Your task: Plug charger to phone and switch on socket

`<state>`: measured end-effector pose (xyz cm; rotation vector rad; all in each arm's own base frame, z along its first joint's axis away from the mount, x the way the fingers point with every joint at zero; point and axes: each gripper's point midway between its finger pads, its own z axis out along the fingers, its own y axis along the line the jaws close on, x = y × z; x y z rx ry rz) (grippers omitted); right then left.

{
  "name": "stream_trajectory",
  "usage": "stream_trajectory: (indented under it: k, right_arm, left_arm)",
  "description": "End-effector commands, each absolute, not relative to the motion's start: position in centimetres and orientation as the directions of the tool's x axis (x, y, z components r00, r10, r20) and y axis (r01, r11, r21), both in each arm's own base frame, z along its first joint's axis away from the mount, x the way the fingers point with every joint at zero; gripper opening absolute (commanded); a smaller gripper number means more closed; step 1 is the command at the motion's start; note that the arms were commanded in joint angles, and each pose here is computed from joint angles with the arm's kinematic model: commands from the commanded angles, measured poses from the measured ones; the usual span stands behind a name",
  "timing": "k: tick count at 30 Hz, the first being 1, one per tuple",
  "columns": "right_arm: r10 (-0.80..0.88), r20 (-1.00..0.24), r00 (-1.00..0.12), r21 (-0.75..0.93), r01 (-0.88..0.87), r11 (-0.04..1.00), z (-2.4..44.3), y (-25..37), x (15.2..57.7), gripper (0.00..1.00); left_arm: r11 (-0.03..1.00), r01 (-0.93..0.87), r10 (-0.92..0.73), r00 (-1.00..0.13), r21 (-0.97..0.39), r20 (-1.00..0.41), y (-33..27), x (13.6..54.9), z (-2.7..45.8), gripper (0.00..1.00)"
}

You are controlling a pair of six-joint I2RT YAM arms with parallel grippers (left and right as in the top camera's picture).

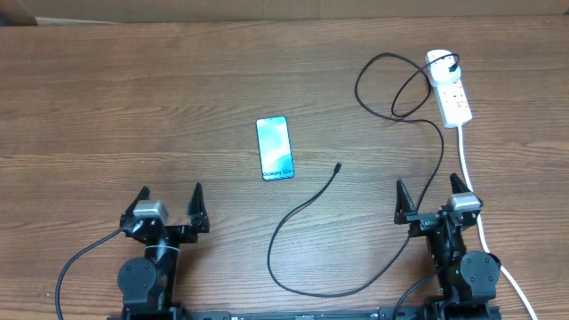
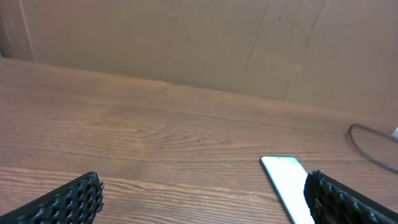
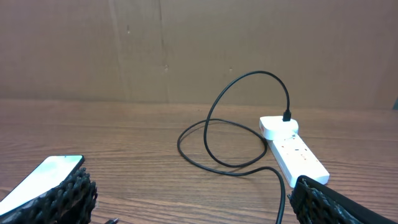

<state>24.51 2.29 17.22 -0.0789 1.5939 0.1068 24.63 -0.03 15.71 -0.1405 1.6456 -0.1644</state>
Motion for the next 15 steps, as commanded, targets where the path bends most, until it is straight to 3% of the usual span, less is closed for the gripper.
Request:
stream_trajectory:
  k: [1,9,15]
  right_arm:
    - [0.015,-1.0,-0.023,0.018,-0.115,0.993,17.0,2.3,24.5,1.0]
    - [0.015,-1.0,-0.023,0.018,-0.115,0.993,17.0,2.3,24.5,1.0]
    - [0.015,-1.0,-0.023,0.018,-0.115,0.993,17.0,2.3,24.5,1.0]
  left_arm:
    - [0.936,0.016,-0.351,-0.08,-0.353,-0.933,-0.3,24.6,15.8,0.99]
    - [0.929,0.03,-0.367,-0.062,-0.369,-0.928,-0.5,24.6,16.3,1.0]
    - [0.937,0.082,-0.344,0.055,-0.339,-0.937,-0.6,24.4,20.1,0.99]
